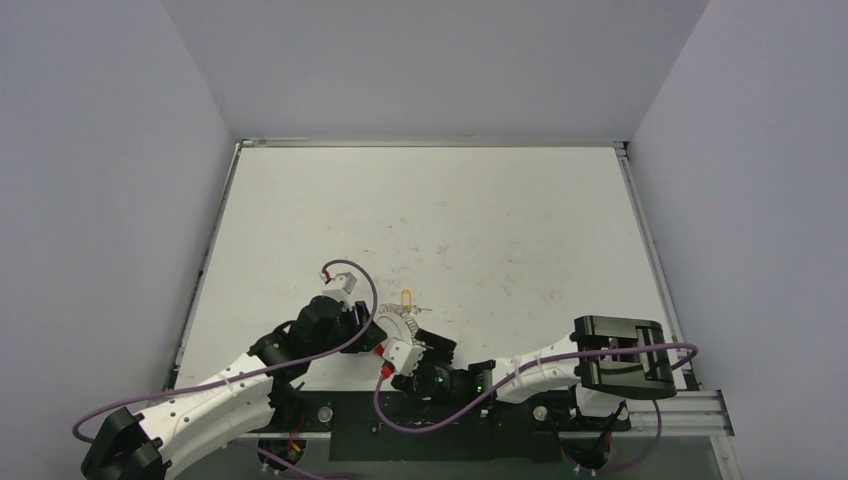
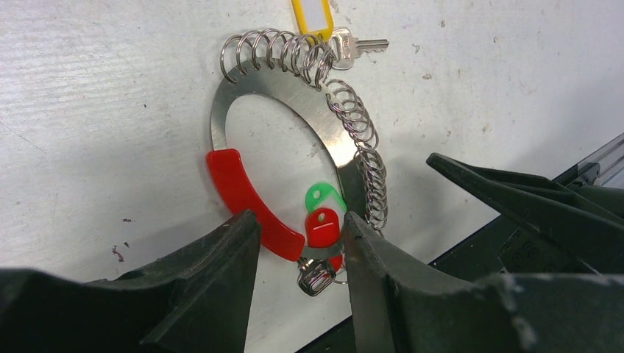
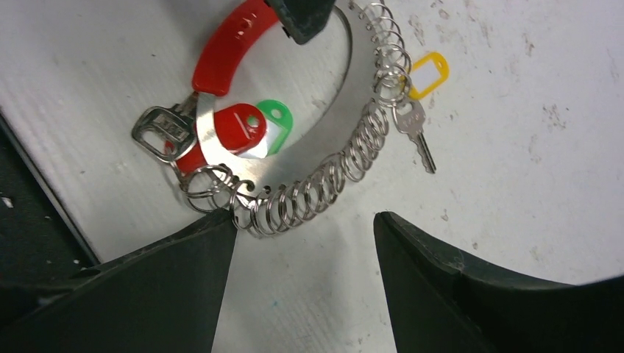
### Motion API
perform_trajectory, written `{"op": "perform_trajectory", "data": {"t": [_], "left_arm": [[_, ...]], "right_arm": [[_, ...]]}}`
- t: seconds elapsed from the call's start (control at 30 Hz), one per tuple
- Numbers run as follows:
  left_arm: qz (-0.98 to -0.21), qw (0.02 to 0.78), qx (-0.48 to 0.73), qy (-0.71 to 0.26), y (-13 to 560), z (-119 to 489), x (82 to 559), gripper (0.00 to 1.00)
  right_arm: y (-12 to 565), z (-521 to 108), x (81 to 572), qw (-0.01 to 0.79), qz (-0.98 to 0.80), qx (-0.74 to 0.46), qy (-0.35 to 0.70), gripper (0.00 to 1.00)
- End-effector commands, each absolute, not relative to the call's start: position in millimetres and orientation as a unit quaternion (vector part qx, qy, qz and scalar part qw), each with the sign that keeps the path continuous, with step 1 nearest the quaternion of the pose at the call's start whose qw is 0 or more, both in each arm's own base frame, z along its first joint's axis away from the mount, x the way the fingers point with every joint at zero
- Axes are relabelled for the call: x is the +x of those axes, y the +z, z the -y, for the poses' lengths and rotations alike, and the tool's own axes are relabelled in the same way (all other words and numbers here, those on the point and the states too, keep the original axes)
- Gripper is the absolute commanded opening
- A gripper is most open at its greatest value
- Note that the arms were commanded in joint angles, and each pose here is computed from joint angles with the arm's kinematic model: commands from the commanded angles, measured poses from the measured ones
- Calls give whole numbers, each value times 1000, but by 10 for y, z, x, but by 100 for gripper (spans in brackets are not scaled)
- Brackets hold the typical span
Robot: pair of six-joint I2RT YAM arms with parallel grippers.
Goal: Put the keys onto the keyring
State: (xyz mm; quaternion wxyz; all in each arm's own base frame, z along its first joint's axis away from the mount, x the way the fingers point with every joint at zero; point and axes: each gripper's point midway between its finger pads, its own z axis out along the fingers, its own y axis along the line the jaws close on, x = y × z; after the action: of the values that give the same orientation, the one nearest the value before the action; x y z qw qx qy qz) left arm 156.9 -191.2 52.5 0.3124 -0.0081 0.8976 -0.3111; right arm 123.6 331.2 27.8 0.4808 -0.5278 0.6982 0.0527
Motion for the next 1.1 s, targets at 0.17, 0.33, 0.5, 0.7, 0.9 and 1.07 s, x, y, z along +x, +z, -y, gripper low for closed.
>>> {"op": "perform_trajectory", "data": {"t": [0.17, 0.33, 0.5, 0.7, 0.9, 1.07], "left_arm": [[-887, 325, -10, -328, 614, 1964, 1616, 44], [-887, 325, -13, -329, 596, 1968, 1618, 44], [-889, 322, -12, -327, 584, 1966, 1611, 44], [-889, 322, -12, -327, 586, 1959, 1603, 44], [-888, 323, -13, -326, 579, 1942, 1597, 44], [-890, 322, -14, -324, 561, 1929, 1587, 44]], "right_arm": [[528, -3165, 1403, 511, -704, -492, 28, 67], [552, -3138, 1521, 511, -720, -465, 64, 67], [564, -3163, 1640, 504, -730, -455, 82, 67], [595, -3327, 1487, 487, -712, -487, 136, 67], [631, -3530, 1254, 463, -691, -521, 191, 67], [687, -3557, 1196, 468, -682, -525, 199, 67]]}}
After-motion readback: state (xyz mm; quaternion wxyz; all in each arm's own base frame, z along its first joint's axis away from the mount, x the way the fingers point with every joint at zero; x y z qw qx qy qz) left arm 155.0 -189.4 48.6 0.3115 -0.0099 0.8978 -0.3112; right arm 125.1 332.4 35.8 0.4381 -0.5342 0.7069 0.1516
